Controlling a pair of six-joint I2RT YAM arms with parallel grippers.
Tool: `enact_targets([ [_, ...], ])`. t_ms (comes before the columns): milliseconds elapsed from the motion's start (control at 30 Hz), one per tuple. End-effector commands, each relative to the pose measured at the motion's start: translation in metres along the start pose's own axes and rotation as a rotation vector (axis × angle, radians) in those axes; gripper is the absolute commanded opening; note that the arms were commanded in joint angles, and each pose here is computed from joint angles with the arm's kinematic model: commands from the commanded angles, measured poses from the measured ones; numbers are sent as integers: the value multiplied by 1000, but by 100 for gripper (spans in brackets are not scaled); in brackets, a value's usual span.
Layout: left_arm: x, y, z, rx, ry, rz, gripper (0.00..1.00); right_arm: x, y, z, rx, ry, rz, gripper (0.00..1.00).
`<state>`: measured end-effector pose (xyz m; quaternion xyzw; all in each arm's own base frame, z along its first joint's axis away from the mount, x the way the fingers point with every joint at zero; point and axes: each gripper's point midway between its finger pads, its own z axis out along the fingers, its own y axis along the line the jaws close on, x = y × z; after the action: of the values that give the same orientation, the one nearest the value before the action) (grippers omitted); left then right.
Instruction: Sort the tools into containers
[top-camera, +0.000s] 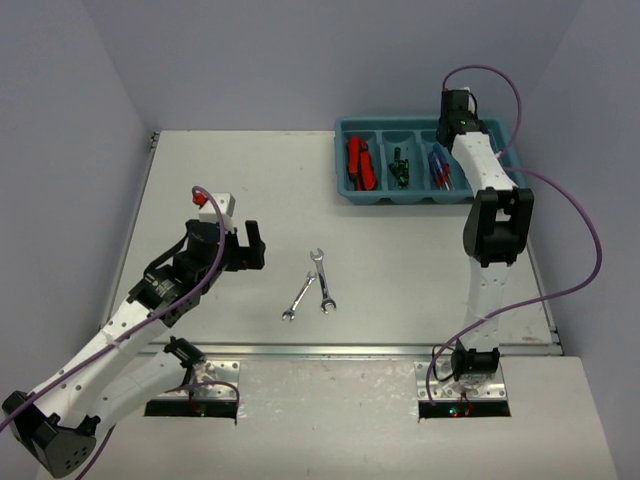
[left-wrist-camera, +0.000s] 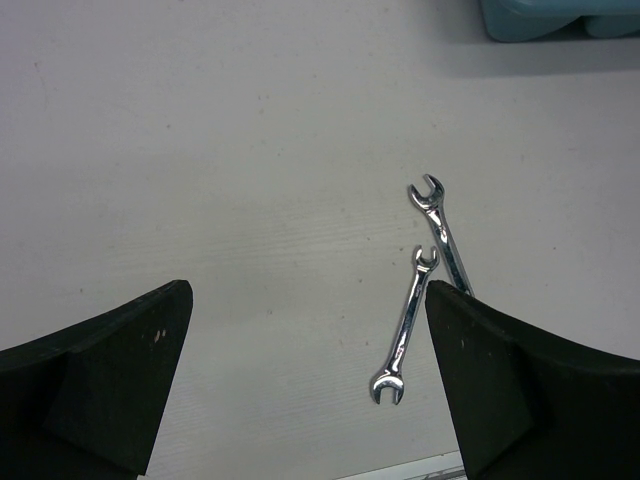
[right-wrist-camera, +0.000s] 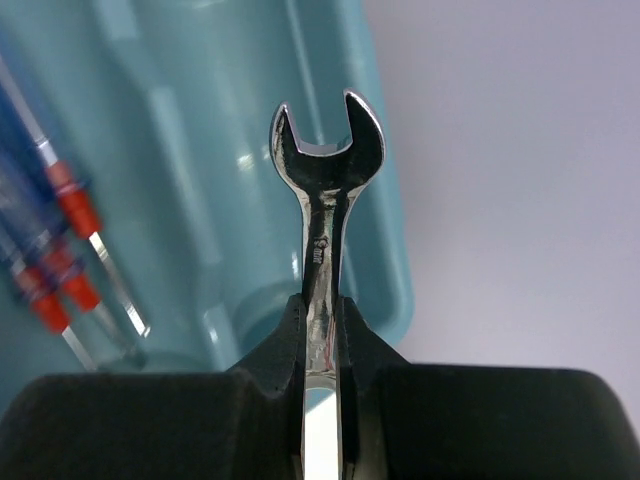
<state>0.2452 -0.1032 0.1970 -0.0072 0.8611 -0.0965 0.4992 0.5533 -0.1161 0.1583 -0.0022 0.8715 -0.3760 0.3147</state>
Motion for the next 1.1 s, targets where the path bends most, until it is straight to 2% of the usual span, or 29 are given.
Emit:
enact_targets([
  [0, -8, -11, 2, 40, -29, -6, 100, -43, -38, -7, 172, -175, 111, 0],
  [367, -7, -11, 2, 39, -28, -4, 100, -52, -34, 18, 293, -234, -11, 0],
  [567, -6, -10, 3, 35, -24, -3, 100, -39, -19, 35, 272, -199, -32, 0],
  [733, -8, -10, 1, 35, -33, -6, 100, -6, -7, 62, 236, -113, -25, 0],
  [833, -10, -9, 0, 32, -40, -9, 100, 9, -3, 71, 229, -61, -33, 10],
  [933, -10, -9, 0, 32, -43, -10, 100, 8, -7, 68, 236, -56, -19, 32],
  [1000, -10, -9, 0, 32, -44, -10, 100, 5, -9, 62, 214, -51, 11, 51],
  [1067, -10, -9, 0, 31, -41, -9, 100, -2, -11, 54, 197, -60, 35, 58],
])
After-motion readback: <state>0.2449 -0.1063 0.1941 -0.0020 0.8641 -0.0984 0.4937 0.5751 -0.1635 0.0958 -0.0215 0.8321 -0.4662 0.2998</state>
